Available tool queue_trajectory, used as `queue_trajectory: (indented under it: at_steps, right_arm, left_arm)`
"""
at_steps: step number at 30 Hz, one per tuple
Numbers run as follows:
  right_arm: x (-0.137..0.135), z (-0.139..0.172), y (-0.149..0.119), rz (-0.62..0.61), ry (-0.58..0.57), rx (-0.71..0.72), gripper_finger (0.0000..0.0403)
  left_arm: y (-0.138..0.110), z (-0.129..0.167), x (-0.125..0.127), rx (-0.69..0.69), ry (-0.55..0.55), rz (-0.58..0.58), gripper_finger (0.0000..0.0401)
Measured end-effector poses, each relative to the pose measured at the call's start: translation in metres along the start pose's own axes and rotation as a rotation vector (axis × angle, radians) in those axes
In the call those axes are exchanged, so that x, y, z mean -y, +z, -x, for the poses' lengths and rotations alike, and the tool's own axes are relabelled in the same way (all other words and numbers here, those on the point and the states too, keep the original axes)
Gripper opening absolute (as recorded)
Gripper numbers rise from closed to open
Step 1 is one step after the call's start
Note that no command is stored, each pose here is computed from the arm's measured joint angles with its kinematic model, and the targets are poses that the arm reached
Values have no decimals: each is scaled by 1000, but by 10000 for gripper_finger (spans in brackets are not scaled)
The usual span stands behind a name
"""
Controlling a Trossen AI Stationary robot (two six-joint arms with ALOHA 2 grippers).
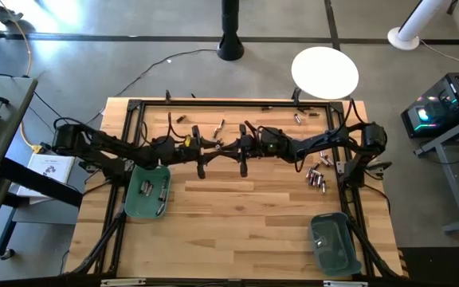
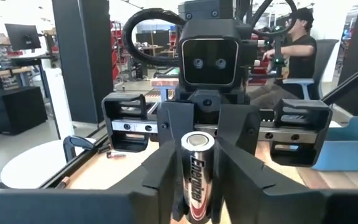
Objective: Sort batteries
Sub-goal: Put the silver battery into the green bin
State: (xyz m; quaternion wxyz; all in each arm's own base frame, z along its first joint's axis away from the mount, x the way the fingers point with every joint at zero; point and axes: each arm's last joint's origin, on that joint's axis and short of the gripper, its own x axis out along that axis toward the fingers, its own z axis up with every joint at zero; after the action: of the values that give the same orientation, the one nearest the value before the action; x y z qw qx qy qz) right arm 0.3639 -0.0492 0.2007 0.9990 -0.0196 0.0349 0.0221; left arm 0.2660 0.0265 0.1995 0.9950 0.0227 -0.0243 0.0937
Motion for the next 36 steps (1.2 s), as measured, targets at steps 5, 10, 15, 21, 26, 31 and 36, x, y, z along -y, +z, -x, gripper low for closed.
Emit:
queue_trajectory:
  at_steps: [5, 10, 15, 21, 26, 31, 36]
  right_arm:
    - [0, 0, 0, 7, 0, -3, 20]
    - [1, 0, -3, -7, -1, -36, 69]
    - [12, 4, -12, -35, -51, -131, 140]
    - [39, 15, -24, -111, -179, -267, 206]
    - [47, 19, -27, -147, -205, -301, 214]
    - [45, 17, -24, -79, -190, -273, 215]
    - [44, 16, -22, -26, -179, -256, 216]
  left_arm:
    - [-1, 0, 0, -9, -12, -11, 41]
    - [-2, 0, 2, -25, -20, -54, 40]
    - [2, 5, 1, -63, -15, -55, 40]
    - [15, 21, 1, -219, 89, -97, 40]
    - [42, 34, 7, -640, 224, -155, 40]
    - [69, 50, 17, -1052, 291, -70, 40]
    - [66, 74, 32, -1316, 357, 190, 40]
